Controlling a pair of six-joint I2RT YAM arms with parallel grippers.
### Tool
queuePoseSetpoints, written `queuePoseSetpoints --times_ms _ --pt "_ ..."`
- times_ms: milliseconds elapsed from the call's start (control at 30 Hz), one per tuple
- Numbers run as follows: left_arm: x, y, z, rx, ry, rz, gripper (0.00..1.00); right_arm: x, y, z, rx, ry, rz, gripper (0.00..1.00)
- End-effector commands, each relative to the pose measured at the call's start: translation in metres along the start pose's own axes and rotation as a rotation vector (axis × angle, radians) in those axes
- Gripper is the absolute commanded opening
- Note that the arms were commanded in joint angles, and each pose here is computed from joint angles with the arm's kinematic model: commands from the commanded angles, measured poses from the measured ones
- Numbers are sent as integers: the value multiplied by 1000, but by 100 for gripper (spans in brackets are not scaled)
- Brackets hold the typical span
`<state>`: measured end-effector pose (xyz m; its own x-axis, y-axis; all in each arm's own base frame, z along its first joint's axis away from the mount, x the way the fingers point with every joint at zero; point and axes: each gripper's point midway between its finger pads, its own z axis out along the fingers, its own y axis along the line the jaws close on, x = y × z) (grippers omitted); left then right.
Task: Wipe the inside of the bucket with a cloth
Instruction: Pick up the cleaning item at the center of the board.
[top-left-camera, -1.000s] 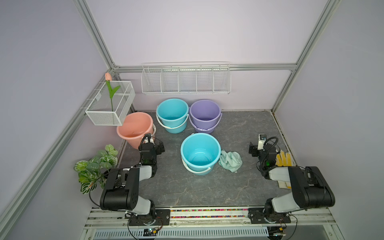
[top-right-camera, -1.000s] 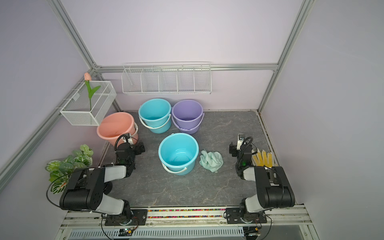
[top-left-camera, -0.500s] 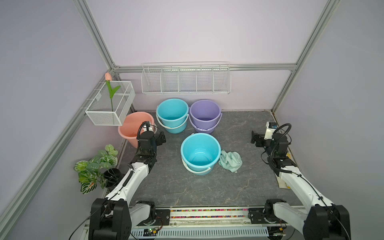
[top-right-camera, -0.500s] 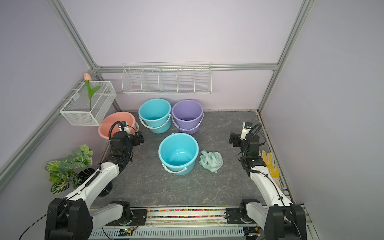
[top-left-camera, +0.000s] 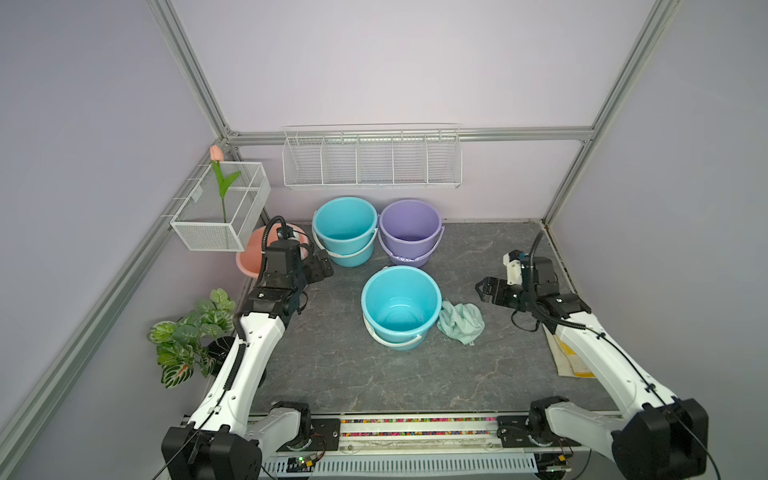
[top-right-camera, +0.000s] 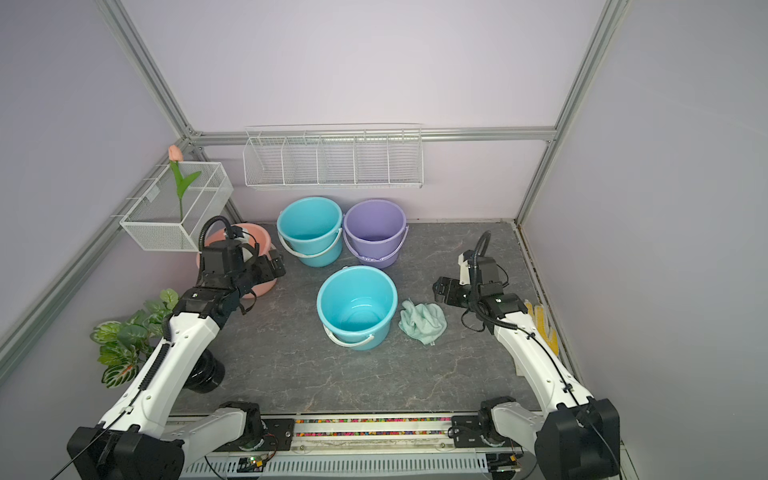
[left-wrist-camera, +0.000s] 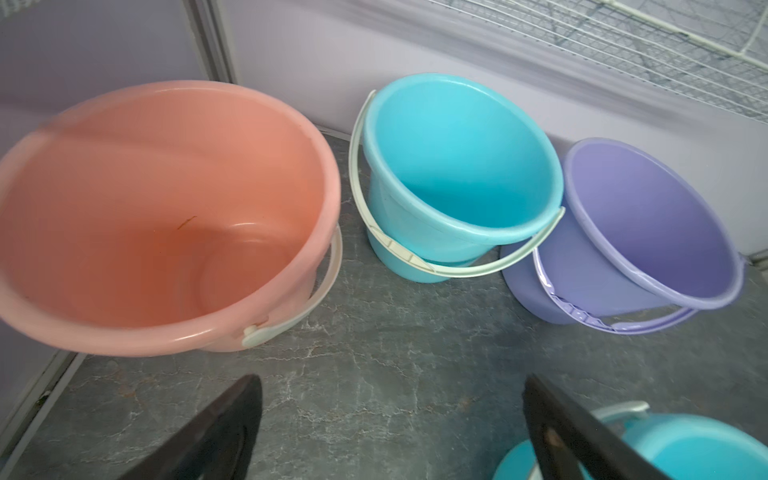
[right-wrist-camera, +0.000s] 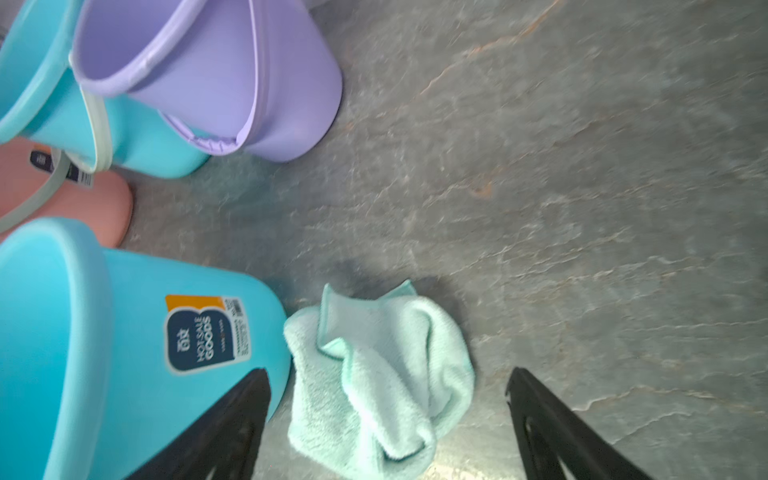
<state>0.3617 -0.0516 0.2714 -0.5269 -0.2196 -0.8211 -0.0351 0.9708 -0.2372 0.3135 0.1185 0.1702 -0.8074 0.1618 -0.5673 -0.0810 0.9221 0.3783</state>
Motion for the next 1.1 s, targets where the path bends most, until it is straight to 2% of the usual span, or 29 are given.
queuePoseSetpoints --times_ms 0,100,233,333,500,667,767,1000,1067 --pt "27 -6 6 50 118 39 100 29 10 3 27 132 -89 94" --pt "32 -4 7 36 144 5 100 41 21 13 54 181 -195 94" --pt "43 -1 10 26 165 -27 100 55 30 32 96 257 -264 91" --pt "42 6 6 -8 156 -11 100 63 36 47 100 291 -278 91" --pt "36 7 -1 -12 122 3 100 68 21 68 202 320 -286 91" --pt "35 8 -1 -18 114 3 100 76 6 80 266 334 -285 84" --pt "36 7 -2 -10 112 1 99 78 4 83 266 332 -276 72" --pt "40 -3 0 47 137 -13 99 75 12 74 225 297 -246 29" --pt "39 -10 -1 84 148 -3 98 69 15 65 217 271 -244 22"
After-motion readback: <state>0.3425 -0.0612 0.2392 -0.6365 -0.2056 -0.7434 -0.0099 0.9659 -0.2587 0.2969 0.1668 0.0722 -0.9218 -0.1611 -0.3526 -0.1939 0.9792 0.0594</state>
